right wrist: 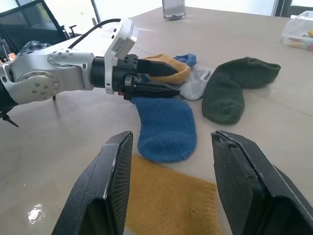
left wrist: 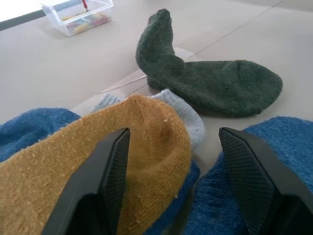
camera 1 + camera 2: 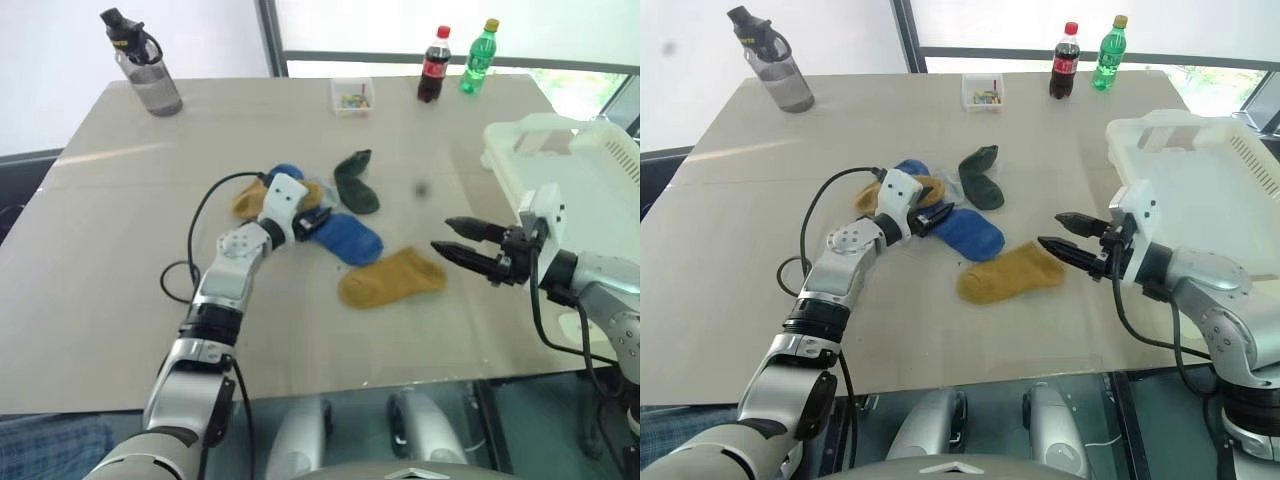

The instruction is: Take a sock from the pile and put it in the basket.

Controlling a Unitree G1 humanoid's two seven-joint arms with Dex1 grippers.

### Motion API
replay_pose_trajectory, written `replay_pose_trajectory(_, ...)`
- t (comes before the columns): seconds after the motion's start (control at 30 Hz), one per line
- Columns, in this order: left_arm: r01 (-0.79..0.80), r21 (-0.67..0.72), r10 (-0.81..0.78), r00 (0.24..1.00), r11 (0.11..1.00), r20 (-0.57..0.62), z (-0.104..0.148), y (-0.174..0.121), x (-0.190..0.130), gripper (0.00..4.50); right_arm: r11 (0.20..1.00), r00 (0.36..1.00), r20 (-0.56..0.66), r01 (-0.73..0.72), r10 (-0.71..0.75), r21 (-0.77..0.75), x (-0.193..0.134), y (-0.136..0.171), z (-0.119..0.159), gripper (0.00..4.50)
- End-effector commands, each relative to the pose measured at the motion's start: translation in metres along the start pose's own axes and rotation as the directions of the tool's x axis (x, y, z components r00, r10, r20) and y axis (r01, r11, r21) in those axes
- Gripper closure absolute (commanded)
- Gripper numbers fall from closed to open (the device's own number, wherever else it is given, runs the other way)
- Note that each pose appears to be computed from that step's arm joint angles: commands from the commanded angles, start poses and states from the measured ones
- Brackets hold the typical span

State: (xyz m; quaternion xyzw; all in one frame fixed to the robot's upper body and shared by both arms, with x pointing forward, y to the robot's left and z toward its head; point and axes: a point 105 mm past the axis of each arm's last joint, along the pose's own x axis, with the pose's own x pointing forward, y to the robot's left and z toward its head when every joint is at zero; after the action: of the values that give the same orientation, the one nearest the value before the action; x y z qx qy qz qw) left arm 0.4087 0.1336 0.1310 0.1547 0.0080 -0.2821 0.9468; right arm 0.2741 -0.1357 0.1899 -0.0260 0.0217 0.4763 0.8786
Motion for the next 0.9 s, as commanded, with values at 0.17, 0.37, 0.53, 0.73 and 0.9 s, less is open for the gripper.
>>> replay_pose_trajectory(0.17,-0.006,0.041,0.004,0.999,0.999,0.049,0.020,0.003,0.001,3.17,0.999,0.999,0.046,0.002,0.000,-0.044,-0.002,0.003,0.012,1.85)
replay_pose_trajectory(0.37,-0.009,0.057,0.005,0.998,0.998,0.064,0.023,0.004,-0.001,4.40,0.999,0.999,0.048,0.001,0.001,-0.042,-0.001,0.003,0.011,1.85)
replay_pose_trajectory(0.53,-0.005,0.014,0.003,0.993,1.000,0.118,0.039,-0.001,-0.003,4.40,0.999,0.999,0.052,0.007,-0.005,-0.041,-0.001,0.003,0.011,1.85)
replay_pose_trajectory(0.73,0.131,-0.075,-0.121,0.984,0.989,0.129,0.064,-0.037,-0.012,4.40,0.999,0.998,0.056,0.017,-0.015,-0.041,-0.002,0.002,0.010,1.85)
replay_pose_trajectory(0.9,0.285,-0.162,-0.264,0.955,0.945,0.137,0.084,-0.081,-0.018,4.40,0.999,0.998,0.061,0.014,-0.012,-0.039,-0.001,0.003,0.008,1.85)
